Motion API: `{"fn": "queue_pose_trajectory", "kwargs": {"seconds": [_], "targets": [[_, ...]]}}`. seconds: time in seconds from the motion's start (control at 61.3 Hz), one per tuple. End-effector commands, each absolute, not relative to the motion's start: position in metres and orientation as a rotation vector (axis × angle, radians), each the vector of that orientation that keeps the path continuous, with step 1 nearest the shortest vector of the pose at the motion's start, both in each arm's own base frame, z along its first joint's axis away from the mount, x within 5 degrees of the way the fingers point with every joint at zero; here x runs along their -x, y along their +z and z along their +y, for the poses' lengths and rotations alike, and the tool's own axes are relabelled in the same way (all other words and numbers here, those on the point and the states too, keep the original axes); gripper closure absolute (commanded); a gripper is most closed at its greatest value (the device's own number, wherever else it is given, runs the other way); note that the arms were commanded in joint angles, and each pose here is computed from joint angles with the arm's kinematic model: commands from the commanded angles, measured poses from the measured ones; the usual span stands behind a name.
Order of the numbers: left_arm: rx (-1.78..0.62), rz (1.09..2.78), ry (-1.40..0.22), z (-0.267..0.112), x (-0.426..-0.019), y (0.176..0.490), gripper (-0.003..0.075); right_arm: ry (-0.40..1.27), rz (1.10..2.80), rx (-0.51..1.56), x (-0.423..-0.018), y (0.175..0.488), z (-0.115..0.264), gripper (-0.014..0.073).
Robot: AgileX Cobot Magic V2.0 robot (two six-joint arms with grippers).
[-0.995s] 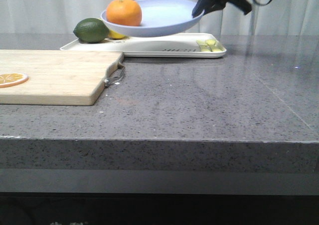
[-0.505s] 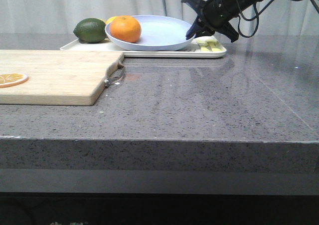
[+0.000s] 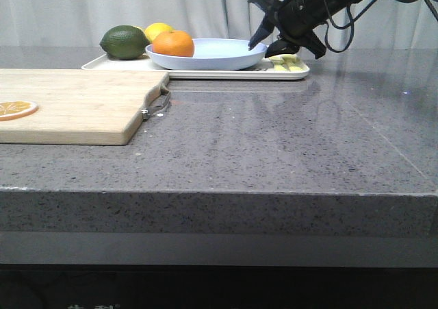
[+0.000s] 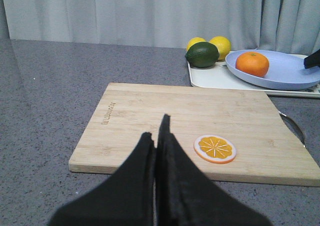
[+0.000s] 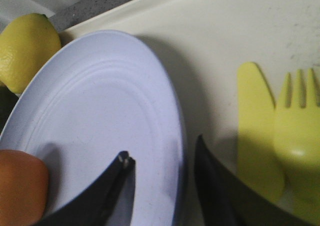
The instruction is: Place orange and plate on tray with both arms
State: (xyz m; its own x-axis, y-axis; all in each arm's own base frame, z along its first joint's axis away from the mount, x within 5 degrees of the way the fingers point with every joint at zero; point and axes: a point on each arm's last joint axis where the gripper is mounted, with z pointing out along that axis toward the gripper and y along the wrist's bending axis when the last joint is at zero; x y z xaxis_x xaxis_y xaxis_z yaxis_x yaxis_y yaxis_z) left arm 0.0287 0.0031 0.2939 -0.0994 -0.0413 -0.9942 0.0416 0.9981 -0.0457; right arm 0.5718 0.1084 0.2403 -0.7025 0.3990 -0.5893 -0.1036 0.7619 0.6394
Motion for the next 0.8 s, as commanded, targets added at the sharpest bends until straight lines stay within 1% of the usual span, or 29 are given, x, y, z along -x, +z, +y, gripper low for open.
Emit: {"fn": "queue_pose_trajectory", "kwargs": {"seconds": [0.0,0.049,0.147,0.212,0.261,0.293,0.375,0.44,0.554,0.636,0.783], "targets": [[-0.001,1.574,-0.083,0.002,-0.028,0.309,0.0738,0.890,2.047,-0.164,-0.551,0.323,0.098,0.0124],[-0.001,1.574,-0.083,0.002,-0.028,0.309,0.0738,0.872,2.063,-0.142,-0.544,0.335,0.091,0.0116],[-0.001,1.574,-0.083,0.002,-0.028,0.309,0.0738,0.804,2.069,-0.100,-0.525,0.369,0.074,0.0133],[-0.001,1.574,-0.083,0.002,-0.028,0.309,0.0738,0.735,2.081,-0.073,-0.511,0.391,0.064,0.0181],[-0.001,1.574,-0.083,0.002,-0.028,0.309,0.0738,0.676,2.103,-0.056,-0.498,0.406,0.058,0.0253],[-0.001,1.574,-0.083,0.002,-0.028,0.309,0.0738,0.623,2.129,-0.047,-0.488,0.416,0.055,0.0328],[-0.001,1.574,-0.083,0.002,-0.028,0.309,0.0738,0.532,2.176,-0.034,-0.471,0.430,0.050,0.0470],[-0.001,1.574,-0.083,0.002,-0.028,0.309,0.0738,0.471,2.191,-0.033,-0.461,0.439,0.046,0.0547],[-0.001,1.574,-0.083,0.002,-0.028,0.309,0.0738,0.459,2.140,-0.027,-0.444,0.463,0.045,0.0602],[-0.001,1.574,-0.083,0.002,-0.028,0.309,0.0738,0.414,2.110,-0.031,-0.430,0.480,0.041,0.0663],[-0.001,1.574,-0.083,0.002,-0.028,0.309,0.0738,0.309,2.099,-0.012,-0.397,0.509,0.034,0.0656]]}}
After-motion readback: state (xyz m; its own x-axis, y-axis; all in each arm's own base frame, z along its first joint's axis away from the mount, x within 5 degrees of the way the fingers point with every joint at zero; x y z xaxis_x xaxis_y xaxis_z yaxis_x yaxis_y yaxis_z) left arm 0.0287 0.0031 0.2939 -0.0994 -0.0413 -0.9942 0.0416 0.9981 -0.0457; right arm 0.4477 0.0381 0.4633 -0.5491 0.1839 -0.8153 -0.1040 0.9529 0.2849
